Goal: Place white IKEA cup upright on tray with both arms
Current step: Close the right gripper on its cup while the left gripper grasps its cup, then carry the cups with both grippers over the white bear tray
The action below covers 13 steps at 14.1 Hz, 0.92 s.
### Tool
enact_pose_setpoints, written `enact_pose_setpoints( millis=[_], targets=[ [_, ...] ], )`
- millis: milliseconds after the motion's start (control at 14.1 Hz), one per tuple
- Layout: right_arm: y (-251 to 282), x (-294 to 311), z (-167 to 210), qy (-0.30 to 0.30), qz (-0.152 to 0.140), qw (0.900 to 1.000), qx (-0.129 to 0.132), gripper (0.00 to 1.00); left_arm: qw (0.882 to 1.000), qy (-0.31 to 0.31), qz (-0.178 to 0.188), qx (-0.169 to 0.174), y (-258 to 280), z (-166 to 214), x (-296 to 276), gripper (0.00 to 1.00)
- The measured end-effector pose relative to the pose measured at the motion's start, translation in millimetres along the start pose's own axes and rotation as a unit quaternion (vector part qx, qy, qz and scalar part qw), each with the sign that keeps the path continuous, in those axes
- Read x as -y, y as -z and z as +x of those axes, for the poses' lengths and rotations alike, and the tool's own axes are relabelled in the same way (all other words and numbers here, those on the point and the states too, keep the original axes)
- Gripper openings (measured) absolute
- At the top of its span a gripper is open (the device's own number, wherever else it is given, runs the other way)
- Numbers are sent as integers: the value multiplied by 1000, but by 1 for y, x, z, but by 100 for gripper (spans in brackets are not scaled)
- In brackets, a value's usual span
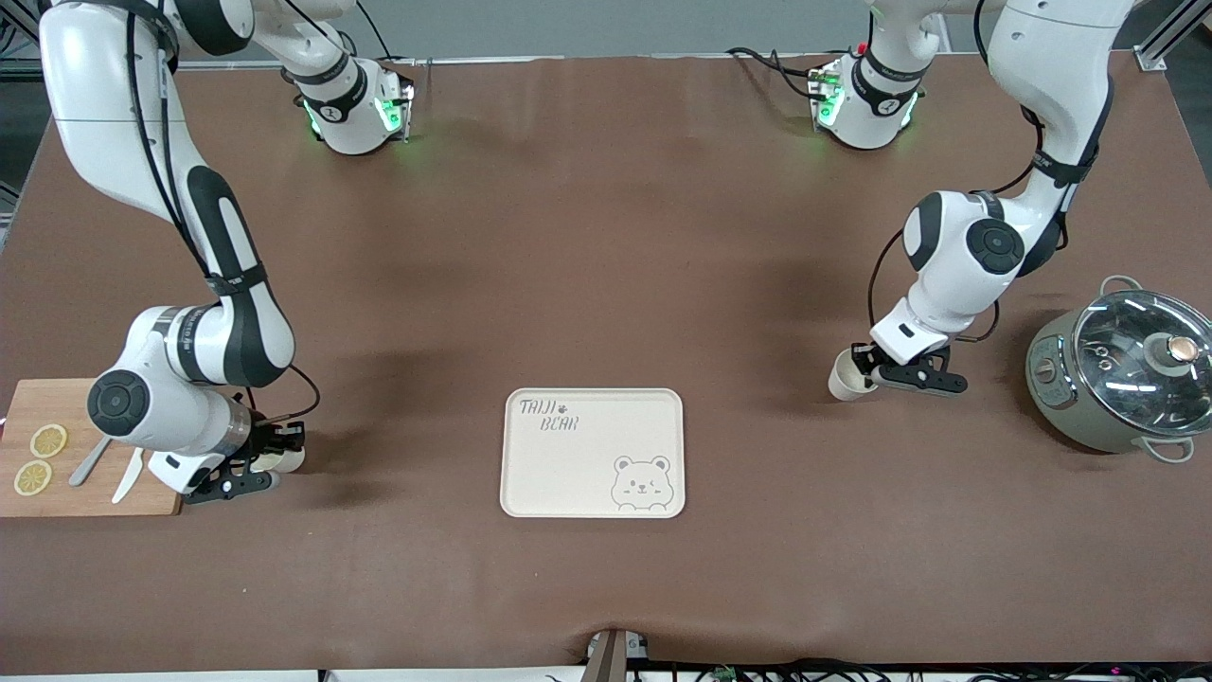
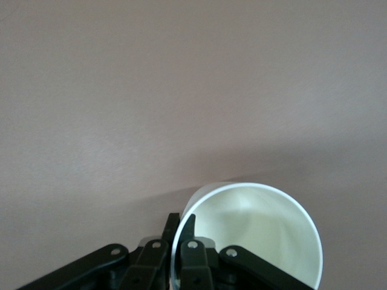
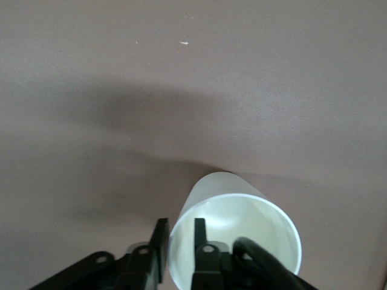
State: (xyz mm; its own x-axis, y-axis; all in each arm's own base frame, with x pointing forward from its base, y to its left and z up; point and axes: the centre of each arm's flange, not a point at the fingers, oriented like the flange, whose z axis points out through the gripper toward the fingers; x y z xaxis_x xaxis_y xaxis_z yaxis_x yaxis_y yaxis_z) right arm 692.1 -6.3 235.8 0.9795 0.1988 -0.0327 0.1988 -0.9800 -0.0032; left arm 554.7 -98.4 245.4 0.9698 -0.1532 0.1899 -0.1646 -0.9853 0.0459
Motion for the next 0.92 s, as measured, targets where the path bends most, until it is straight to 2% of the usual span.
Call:
enact_pose_setpoints(
  millis=[71, 142, 497, 923],
  targets=[
    [0, -1, 0, 0, 0, 1000, -1, 4, 1000, 12, -4, 13, 11, 12, -14, 4],
    [1, -2, 0, 1, 0, 1000, -2, 3, 999, 22, -7, 25, 23, 26, -28, 4],
    [18, 20, 14, 18, -1, 1000, -21, 3, 996, 77, -18, 37, 75, 75, -119, 4],
    [44, 91, 36, 53, -1, 997, -49, 3, 989, 130, -3, 62, 61, 112, -232, 4]
  ],
)
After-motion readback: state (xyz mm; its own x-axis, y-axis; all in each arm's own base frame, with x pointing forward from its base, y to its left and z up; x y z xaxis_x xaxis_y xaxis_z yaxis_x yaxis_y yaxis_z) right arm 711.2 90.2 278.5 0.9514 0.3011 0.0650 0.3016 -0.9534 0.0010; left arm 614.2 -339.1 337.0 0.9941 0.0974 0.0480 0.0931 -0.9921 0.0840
